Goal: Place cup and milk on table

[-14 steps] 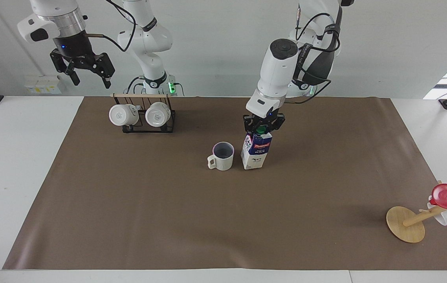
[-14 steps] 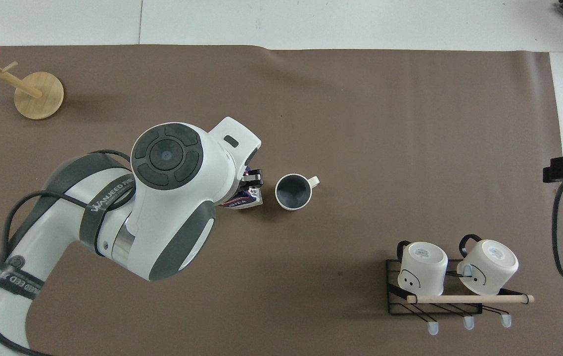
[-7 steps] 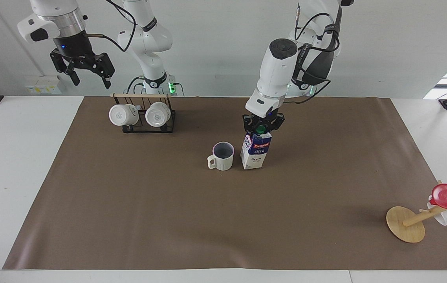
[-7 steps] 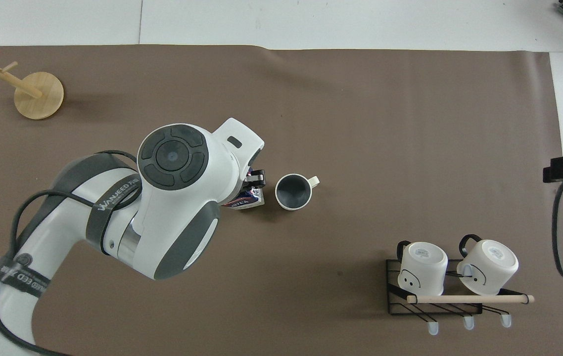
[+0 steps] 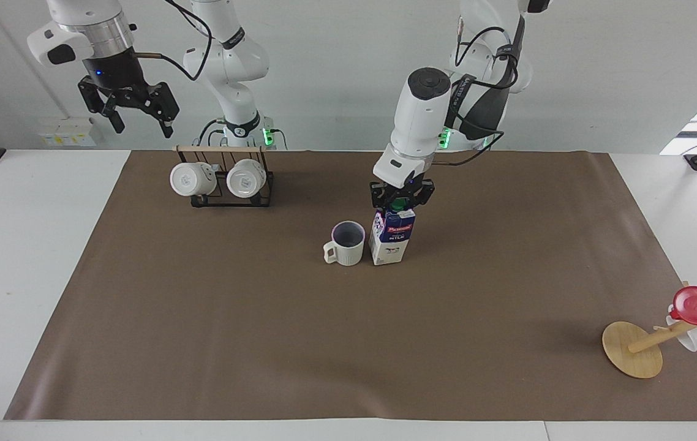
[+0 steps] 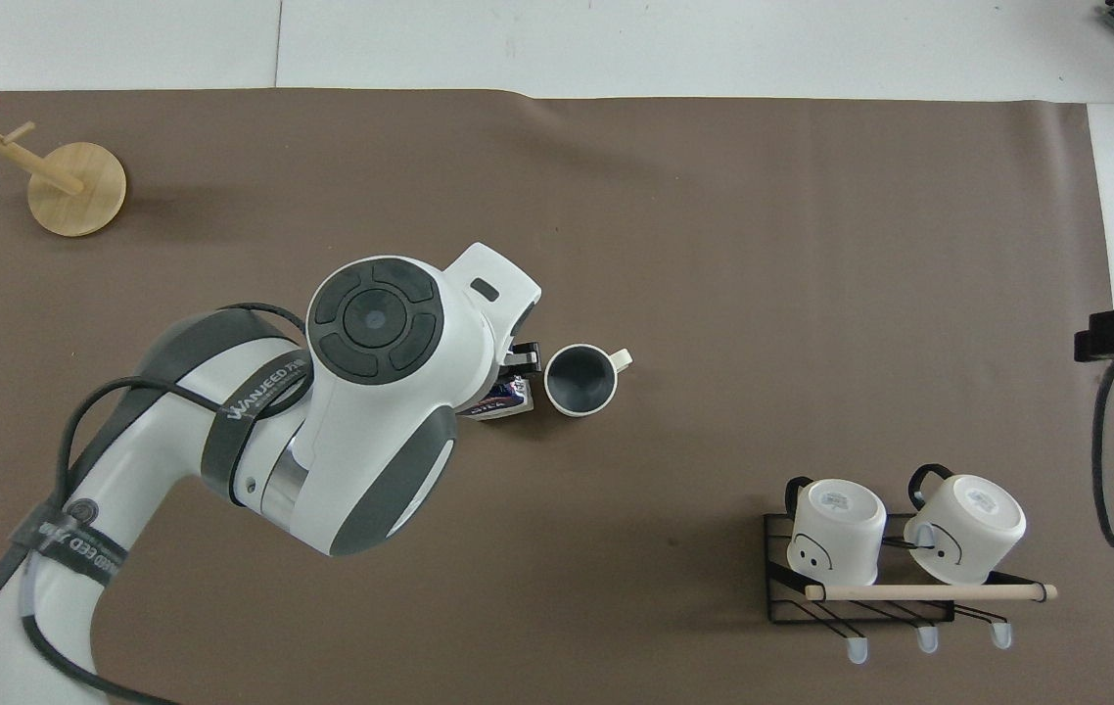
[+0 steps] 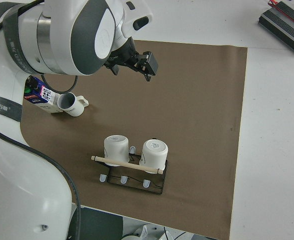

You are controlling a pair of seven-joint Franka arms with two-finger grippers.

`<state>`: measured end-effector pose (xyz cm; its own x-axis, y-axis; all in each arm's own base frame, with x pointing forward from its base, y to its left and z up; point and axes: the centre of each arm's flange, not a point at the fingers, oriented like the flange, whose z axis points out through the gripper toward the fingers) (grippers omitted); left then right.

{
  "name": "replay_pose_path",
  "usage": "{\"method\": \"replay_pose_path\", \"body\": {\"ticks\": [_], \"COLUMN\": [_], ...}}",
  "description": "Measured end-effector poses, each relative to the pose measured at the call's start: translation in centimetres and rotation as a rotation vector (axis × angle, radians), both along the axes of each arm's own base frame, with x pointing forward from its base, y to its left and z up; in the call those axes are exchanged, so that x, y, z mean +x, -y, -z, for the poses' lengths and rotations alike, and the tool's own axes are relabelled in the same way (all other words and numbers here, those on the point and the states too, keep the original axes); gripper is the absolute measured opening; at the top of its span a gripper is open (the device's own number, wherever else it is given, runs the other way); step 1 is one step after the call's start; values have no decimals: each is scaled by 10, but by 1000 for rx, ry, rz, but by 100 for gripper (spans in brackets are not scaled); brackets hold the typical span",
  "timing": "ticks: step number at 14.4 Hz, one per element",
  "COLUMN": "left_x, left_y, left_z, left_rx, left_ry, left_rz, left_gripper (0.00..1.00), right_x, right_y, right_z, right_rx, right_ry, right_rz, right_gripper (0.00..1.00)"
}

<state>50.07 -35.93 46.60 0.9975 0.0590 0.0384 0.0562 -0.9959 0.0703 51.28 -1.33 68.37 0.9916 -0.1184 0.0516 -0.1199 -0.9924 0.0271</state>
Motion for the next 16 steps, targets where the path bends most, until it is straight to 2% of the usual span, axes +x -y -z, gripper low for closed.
{"method": "replay_pose_path", "body": {"ticks": [1, 2, 3, 9, 11, 16], "left_x": [0, 0, 0, 0, 0, -7], "left_y": [0, 0, 0, 0, 0, 14], "left_z": [0, 0, 0, 0, 0, -9], "left_rx": [0, -1, -1, -2, -2, -21], "left_ry": [1, 1, 1, 2, 2, 6], "left_rz": [0, -1, -1, -2, -10, -70], "left_gripper": [68, 75, 78, 85, 97, 100], "right_x": [0, 0, 0, 0, 0, 0], "right_y": [0, 0, 0, 0, 0, 0], "right_z": [0, 0, 0, 0, 0, 0], "right_rx": [0, 0, 0, 0, 0, 0], "right_ry": [0, 0, 0, 0, 0, 0], "right_rz": [0, 0, 0, 0, 0, 0], "right_gripper": [100, 100, 100, 100, 100, 100]}}
